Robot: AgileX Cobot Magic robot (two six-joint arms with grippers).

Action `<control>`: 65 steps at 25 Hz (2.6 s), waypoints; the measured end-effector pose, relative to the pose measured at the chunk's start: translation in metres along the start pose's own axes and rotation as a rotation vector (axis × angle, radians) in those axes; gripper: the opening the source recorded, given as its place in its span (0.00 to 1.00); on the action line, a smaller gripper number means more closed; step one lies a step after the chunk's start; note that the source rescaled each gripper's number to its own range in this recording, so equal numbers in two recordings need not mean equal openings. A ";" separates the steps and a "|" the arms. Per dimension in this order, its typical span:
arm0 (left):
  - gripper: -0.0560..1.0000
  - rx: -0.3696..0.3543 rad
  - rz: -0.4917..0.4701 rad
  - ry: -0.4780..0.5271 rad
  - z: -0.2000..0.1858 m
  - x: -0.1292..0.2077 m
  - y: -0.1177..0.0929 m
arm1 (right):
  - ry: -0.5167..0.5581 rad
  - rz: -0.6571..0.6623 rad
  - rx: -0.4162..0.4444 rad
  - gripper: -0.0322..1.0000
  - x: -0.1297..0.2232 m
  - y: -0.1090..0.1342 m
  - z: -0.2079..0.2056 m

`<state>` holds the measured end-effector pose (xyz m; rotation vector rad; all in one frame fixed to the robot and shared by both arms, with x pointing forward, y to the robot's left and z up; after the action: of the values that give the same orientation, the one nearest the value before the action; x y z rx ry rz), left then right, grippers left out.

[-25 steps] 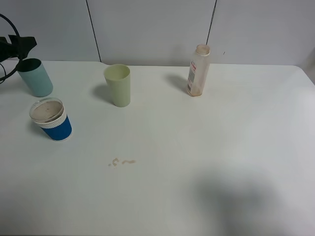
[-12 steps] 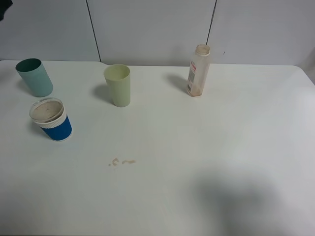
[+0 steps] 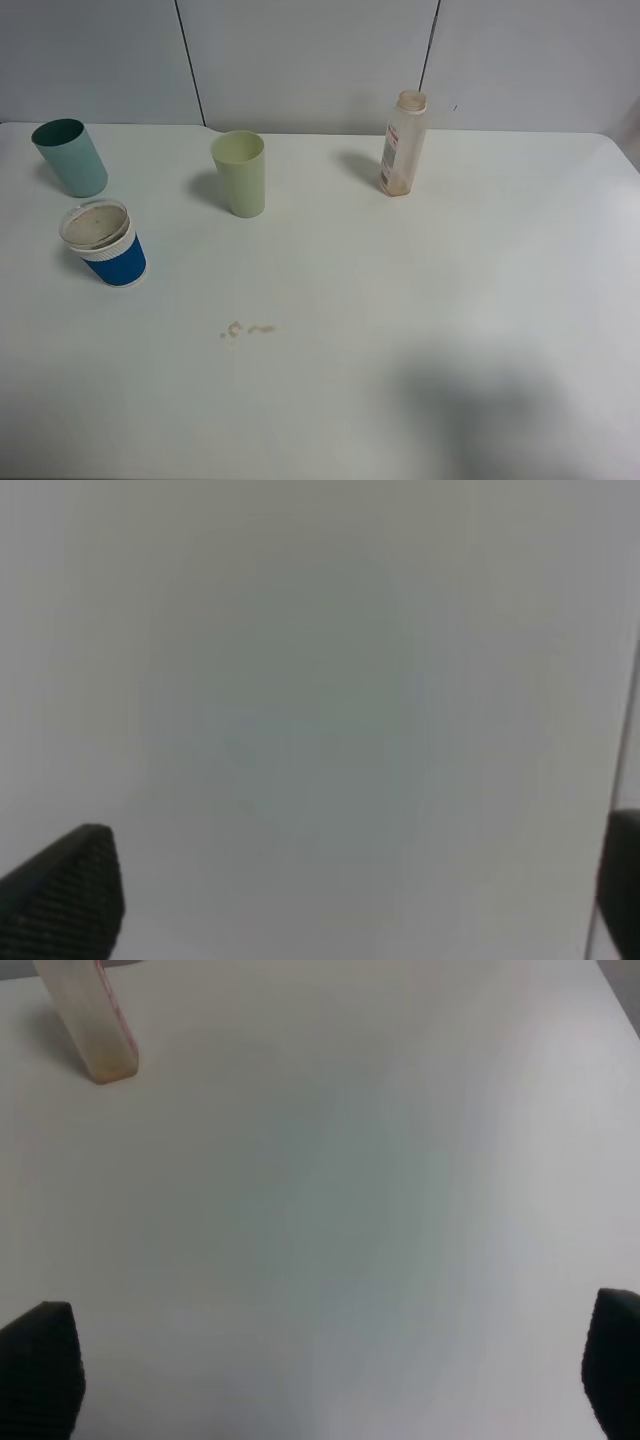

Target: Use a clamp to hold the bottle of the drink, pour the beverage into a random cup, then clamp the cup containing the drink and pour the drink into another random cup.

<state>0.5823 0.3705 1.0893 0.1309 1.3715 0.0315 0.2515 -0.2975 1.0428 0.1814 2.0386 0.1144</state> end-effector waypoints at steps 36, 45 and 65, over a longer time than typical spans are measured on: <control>0.86 -0.160 0.017 0.159 -0.205 -0.106 -0.062 | 0.000 0.000 0.000 1.00 0.000 0.000 0.000; 0.86 -0.192 -0.006 0.301 -0.269 -0.098 -0.068 | 0.000 0.000 0.000 1.00 0.000 0.000 0.000; 0.86 -0.341 -0.073 0.639 -0.349 -0.068 -0.084 | 0.000 0.000 0.000 1.00 0.000 0.000 0.000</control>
<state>0.2230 0.3061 1.0793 -0.2376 1.9837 0.2631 0.2515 -0.2975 1.0428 0.1814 2.0386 0.1144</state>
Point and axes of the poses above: a point on each arm's last joint axis where the gripper is mounted, z pointing out along that axis toward the gripper, y along the wrist's bending axis when the last joint is at zero, x = y × z, the point moved 2 cm from there along z, pointing out along that axis toward the gripper, and after that the axes turned 7 degrees about z, right-handed, at the moved point
